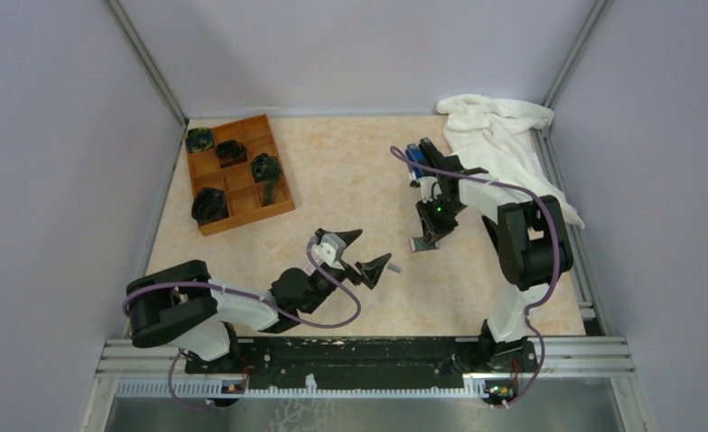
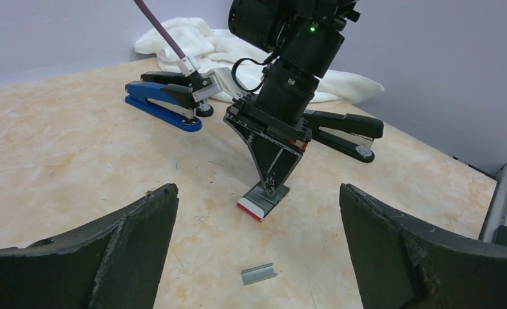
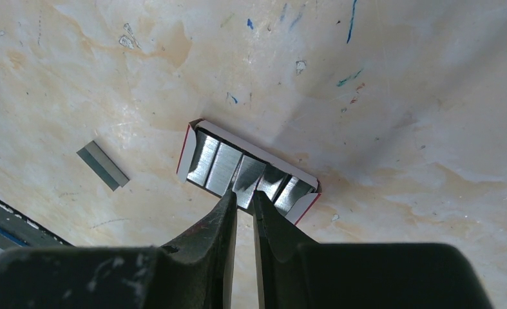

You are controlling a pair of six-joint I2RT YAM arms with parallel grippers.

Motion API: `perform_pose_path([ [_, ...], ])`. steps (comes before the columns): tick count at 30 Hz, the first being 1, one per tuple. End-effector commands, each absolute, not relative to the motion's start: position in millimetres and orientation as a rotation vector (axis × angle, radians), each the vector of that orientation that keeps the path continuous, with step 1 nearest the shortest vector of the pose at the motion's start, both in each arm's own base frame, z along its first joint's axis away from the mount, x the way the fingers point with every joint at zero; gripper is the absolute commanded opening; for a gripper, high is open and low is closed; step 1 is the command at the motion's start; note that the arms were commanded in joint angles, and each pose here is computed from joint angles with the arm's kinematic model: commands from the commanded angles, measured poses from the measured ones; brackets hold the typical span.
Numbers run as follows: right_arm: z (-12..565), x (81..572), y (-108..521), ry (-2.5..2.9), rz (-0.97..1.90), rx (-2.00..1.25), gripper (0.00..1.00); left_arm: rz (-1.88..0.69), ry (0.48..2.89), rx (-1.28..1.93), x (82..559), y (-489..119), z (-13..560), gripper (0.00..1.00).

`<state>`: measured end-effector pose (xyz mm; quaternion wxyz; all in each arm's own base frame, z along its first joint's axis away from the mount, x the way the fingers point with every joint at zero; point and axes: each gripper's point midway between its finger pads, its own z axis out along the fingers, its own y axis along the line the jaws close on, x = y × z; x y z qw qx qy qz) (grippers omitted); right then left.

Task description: Unload the staples from the stapler

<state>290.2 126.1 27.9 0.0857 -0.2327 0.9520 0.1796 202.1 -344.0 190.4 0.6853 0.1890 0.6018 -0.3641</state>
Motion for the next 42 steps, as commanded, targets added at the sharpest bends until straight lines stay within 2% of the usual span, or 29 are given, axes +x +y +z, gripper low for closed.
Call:
perform_pose_path([
  [1,43,297,124,2.776,0.512,-0.701,0.16,-0.824,1.322,0.404,203,-347,200,0.99],
  [26,46,295,140,2.766,0.654,-0.719,0.16,-0.821,1.325,0.406,203,-348,200,0.99],
  [33,106,285,168,2.473,0.887,-0.891,0.16,-0.827,1.319,0.436,201,-351,201,0.99],
  [37,141,269,182,2.282,1.006,-0.989,0.17,-0.892,1.235,0.537,183,-354,210,0.99],
  [42,192,256,199,1.977,1.102,-1.111,0.23,-0.890,1.167,0.598,171,-330,211,0.99],
])
